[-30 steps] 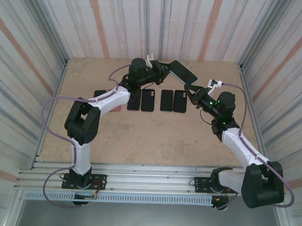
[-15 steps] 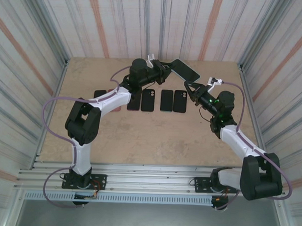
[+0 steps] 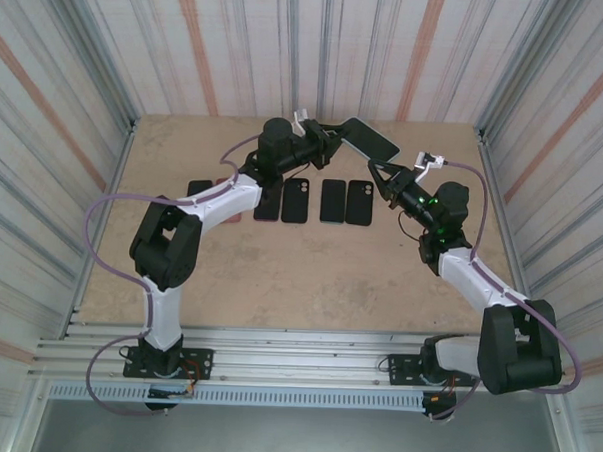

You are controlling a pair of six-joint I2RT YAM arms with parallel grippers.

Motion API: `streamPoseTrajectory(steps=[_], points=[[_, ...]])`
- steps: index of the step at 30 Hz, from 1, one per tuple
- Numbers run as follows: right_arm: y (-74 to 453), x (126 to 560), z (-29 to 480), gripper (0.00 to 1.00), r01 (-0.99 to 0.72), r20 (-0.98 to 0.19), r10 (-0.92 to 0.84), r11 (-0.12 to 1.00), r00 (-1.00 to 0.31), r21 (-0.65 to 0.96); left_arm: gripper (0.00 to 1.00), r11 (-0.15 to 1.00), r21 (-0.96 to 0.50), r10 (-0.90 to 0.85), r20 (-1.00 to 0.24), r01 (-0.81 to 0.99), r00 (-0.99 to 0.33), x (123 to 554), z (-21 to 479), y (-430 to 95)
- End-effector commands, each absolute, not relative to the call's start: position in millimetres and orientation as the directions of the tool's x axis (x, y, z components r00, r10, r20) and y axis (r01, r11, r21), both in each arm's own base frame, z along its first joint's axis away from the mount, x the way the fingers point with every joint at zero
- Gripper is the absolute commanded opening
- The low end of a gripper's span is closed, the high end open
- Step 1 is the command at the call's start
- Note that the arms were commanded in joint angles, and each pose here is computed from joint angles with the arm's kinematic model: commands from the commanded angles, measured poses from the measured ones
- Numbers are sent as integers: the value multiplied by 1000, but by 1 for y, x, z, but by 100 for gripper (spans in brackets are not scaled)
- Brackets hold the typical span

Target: Take the phone out of the phone case

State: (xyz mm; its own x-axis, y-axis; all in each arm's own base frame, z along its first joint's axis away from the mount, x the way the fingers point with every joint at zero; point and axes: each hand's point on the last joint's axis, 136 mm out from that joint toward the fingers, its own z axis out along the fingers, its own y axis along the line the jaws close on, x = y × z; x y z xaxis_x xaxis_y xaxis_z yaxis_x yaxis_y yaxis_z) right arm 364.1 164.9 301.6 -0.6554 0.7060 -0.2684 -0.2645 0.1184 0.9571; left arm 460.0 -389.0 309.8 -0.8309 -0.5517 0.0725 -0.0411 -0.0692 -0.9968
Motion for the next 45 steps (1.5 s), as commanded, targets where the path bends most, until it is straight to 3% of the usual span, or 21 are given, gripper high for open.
streamPoseTrajectory(steps=[1, 11, 18, 28, 36, 42, 45], points=[[169, 363, 306, 16, -315, -340, 670, 164, -660, 935, 1, -208, -978, -528, 95, 20, -844, 445, 367, -382], [170, 362, 300, 14, -342, -399, 626, 218, -670, 914, 1, -260, -965, -509, 149, -14, -848, 445, 372, -383], [174, 356, 288, 11, -392, -519, 511, 342, -685, 854, 0, -290, -957, -495, 169, -21, -852, 442, 381, -383], [161, 357, 260, 9, -370, -575, 421, 475, -701, 799, 0, -324, -946, -466, 184, -27, -865, 437, 392, -383], [154, 365, 259, 8, -341, -545, 459, 456, -701, 822, 0, -320, -947, -460, 162, -6, -873, 435, 397, -383], [150, 372, 273, 17, -328, -492, 526, 377, -694, 866, 0, -254, -963, -475, 45, 88, -879, 435, 398, -378], [153, 370, 282, 26, -359, -520, 489, 389, -700, 848, 0, -196, -968, -482, -43, 155, -875, 435, 396, -372]])
